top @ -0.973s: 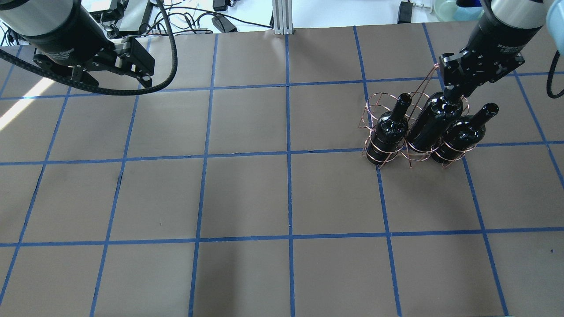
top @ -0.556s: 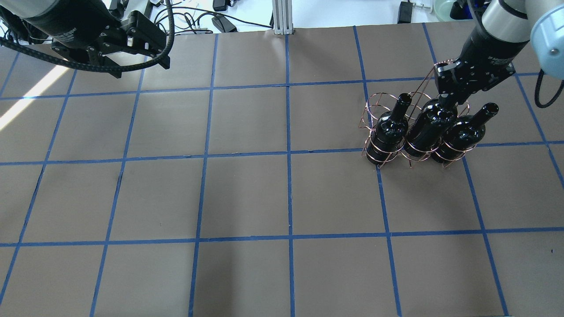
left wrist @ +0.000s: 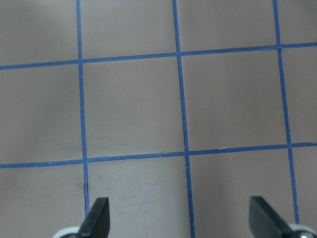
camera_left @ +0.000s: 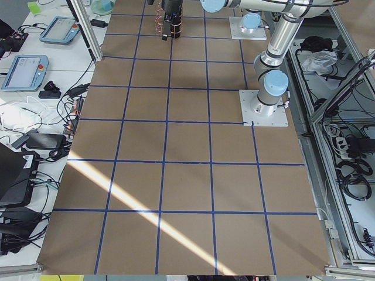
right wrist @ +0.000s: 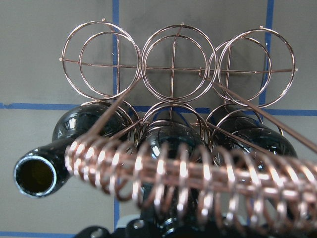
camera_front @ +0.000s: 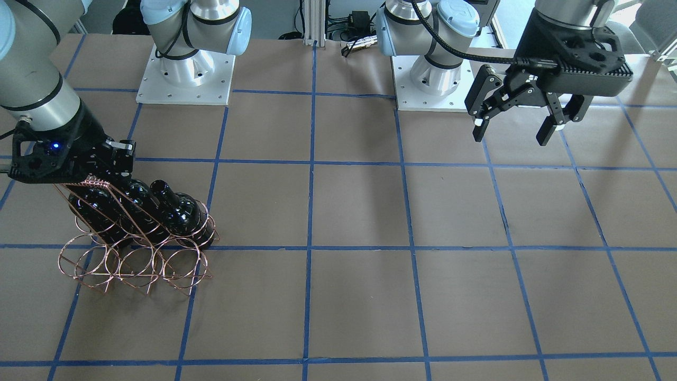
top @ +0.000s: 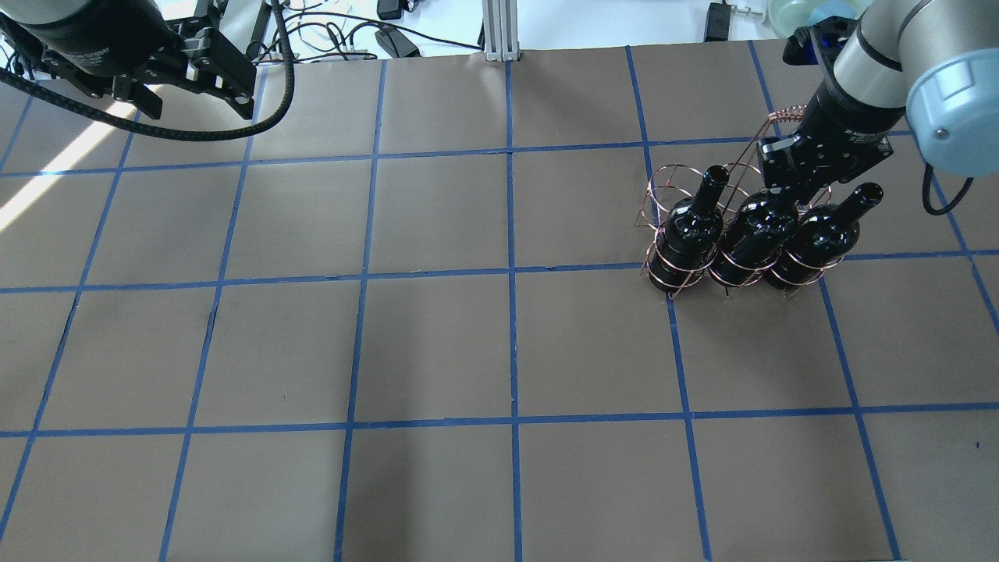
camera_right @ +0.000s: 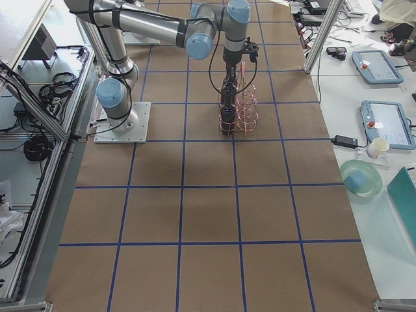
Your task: Place wine into wine basket
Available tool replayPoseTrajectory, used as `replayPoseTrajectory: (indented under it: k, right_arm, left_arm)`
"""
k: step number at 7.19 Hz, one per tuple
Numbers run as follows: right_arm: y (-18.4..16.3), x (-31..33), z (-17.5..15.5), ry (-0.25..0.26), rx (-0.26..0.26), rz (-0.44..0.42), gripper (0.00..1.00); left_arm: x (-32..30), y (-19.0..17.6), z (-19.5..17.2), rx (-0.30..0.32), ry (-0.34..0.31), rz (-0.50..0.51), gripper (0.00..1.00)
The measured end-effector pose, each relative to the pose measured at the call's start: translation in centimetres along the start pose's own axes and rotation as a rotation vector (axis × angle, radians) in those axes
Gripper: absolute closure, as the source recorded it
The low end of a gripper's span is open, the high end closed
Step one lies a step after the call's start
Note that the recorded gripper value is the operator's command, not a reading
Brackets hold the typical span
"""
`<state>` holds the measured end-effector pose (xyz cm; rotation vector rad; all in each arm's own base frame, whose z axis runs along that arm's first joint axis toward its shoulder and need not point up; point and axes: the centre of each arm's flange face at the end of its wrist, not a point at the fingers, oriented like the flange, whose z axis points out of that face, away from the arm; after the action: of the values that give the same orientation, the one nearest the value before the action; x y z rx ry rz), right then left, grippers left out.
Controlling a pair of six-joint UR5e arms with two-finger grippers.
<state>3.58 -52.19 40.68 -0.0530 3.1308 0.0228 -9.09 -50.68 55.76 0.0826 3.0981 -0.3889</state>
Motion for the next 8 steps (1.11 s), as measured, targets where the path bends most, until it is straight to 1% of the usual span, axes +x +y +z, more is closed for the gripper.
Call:
replayPoseTrajectory:
  k: [1, 2, 3, 5, 7, 8]
  right_arm:
    - [0.1, 0.0, 0.3, 0.001, -0.003, 0.001, 0.93]
    - [0.2, 0.0, 0.6, 0.003, -0.010, 0.001, 0.82]
    - [0.3, 0.0, 0.9, 0.002, -0.017, 0.003, 0.50]
    - [0.4, 0.0, 1.1, -0.001, -0.021, 0.008, 0.12]
    - [0.2, 0.0, 0.2, 0.001, 0.000, 0.012, 0.01]
    - [0.1, -0.5, -1.2, -0.006, 0.020, 0.028, 0.01]
  left_arm:
    - [-0.3, -0.3, 0.2, 0.015, -0.009, -0.004, 0.00]
    - [-0.5, -0.6, 0.8, 0.013, -0.013, -0.005, 0.00]
    - [-0.5, -0.7, 1.7, -0.001, -0.013, -0.006, 0.00]
    - [-0.3, -0.4, 2.8, -0.020, -0.007, -0.005, 0.00]
    - [0.1, 0.3, 1.1, 0.012, -0.007, 0.001, 0.00]
    - [0.0, 0.5, 1.6, 0.002, -0.006, -0.001, 0.00]
